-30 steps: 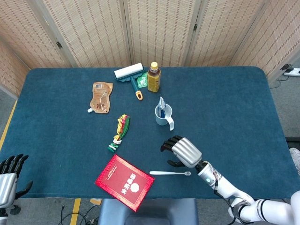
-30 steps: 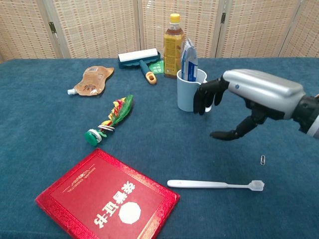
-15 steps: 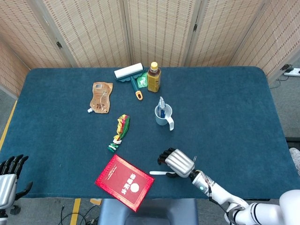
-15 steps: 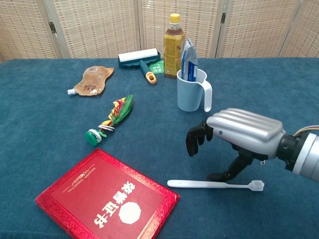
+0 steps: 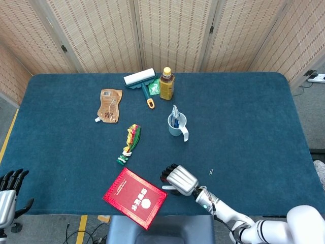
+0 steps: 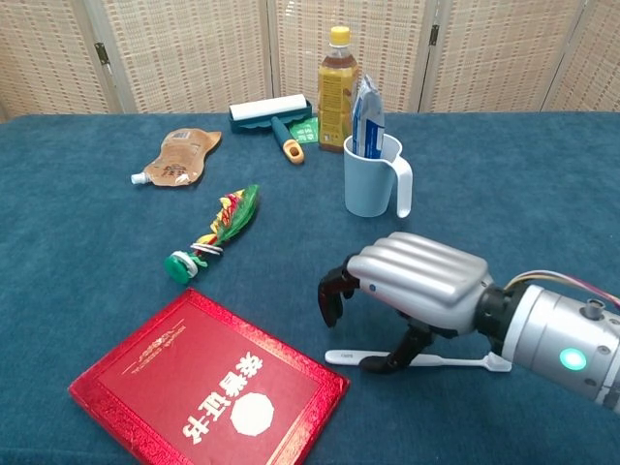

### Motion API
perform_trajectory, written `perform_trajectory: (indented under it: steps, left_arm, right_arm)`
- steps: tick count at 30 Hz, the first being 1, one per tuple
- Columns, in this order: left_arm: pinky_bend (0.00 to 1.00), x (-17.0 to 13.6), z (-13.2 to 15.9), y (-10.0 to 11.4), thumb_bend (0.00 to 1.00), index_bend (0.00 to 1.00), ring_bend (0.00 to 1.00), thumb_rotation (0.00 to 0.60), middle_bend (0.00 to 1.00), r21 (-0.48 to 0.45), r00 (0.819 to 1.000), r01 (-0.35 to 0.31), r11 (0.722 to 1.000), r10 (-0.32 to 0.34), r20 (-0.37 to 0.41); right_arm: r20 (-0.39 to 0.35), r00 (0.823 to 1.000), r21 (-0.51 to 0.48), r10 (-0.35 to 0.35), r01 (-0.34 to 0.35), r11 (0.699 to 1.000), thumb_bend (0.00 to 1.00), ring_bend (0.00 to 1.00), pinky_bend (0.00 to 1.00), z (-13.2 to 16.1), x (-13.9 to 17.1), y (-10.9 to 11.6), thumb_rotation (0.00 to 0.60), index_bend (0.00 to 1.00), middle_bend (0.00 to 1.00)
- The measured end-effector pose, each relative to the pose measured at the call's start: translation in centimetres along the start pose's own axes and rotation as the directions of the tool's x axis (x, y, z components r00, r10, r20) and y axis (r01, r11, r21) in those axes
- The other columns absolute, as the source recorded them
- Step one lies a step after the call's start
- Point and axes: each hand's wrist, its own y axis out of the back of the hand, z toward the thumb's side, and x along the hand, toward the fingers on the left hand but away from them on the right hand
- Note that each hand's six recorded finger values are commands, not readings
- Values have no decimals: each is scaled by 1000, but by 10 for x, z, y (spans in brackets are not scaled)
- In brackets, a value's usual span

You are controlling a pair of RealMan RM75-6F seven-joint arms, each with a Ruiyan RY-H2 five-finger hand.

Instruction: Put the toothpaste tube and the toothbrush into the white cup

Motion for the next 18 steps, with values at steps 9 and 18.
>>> perform_trajectory:
  steps: [9,18]
  left_arm:
    - [152,-3,-5,-2,329,168,105,600,151,-5,1000,3,1000,-3,-10]
    - [152,-4,-7,-4,329,169,105,600,151,-13,1000,1,1000,-2,-11]
  right_arm:
    - [-1,999,61,47,-47,997,151,311,389,4,-9,-9,600,470,396]
    - [-12,996,145,88,-85,986,165,303,389,5,-8,-13,600,519,393]
